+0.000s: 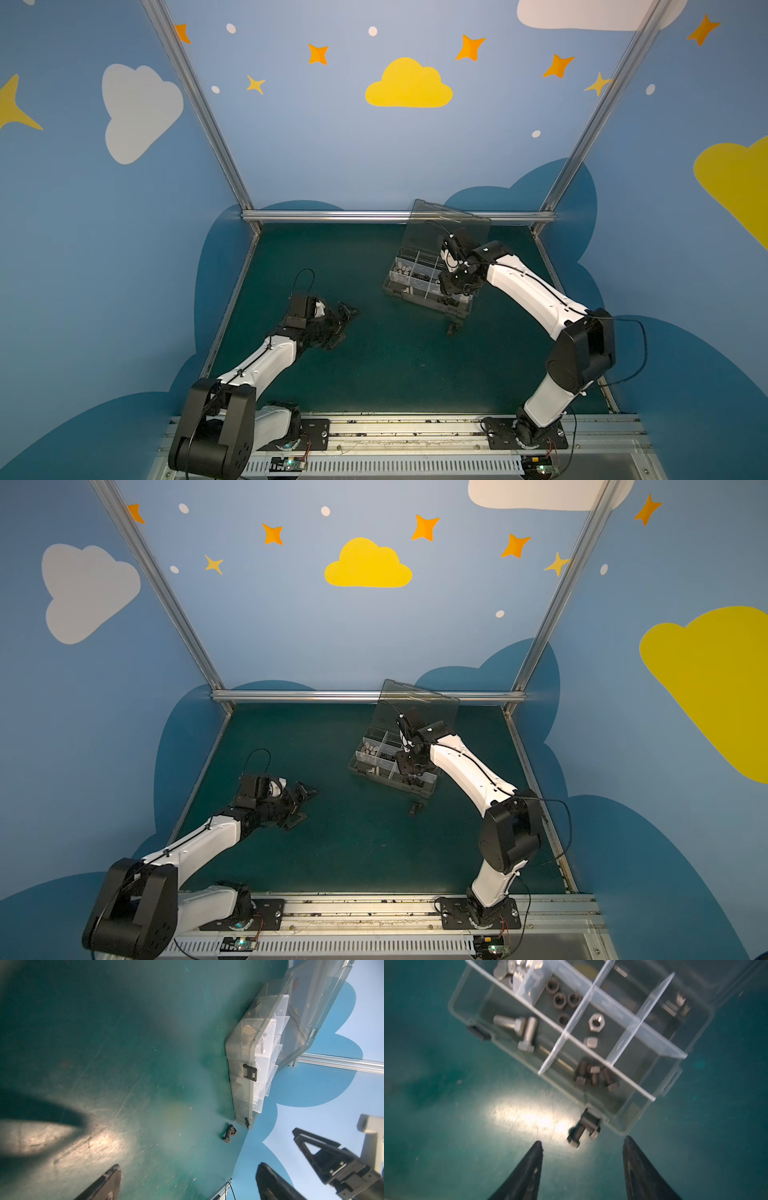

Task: Sort the screws and nuts into containers
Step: Place the screw into the container, then pick up the screw from the center of the table.

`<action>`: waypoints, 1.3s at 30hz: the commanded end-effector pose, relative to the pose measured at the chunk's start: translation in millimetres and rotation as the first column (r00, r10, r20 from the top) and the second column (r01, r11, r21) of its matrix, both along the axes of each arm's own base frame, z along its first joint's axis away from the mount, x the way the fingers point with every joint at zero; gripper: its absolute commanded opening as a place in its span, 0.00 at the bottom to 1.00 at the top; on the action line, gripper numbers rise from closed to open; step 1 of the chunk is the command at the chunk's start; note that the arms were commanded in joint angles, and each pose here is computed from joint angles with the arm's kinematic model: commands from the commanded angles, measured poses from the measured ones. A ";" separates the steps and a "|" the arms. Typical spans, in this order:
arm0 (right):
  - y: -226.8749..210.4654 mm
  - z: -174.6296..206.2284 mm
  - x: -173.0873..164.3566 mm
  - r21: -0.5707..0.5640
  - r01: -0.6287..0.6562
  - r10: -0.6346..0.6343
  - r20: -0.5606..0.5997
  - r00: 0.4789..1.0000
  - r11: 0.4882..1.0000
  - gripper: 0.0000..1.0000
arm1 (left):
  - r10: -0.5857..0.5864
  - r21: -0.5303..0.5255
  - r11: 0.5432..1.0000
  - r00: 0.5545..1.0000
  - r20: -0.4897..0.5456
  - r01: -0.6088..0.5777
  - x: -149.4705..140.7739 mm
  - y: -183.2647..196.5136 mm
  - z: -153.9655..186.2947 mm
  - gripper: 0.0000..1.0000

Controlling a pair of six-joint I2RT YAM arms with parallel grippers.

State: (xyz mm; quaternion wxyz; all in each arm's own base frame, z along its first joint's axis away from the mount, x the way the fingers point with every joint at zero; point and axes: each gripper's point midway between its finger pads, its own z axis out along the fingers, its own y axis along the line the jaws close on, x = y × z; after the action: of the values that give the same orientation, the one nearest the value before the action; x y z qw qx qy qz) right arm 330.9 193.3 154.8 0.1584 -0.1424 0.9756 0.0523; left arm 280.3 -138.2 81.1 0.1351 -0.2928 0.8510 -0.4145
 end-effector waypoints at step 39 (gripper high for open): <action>-8.5 -119.0 -63.1 -0.024 0.431 -0.414 -0.331 0.848 0.902 0.64 | -0.015 -0.008 1.000 1.000 0.011 0.016 8.3 -3.3 3.2 1.00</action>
State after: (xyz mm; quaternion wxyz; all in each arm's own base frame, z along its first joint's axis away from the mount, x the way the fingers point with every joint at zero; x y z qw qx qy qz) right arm 268.6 182.3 39.9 0.0109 0.0885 0.9939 0.0651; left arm 283.2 -141.2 79.8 0.1273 -0.2911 0.8503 -0.4195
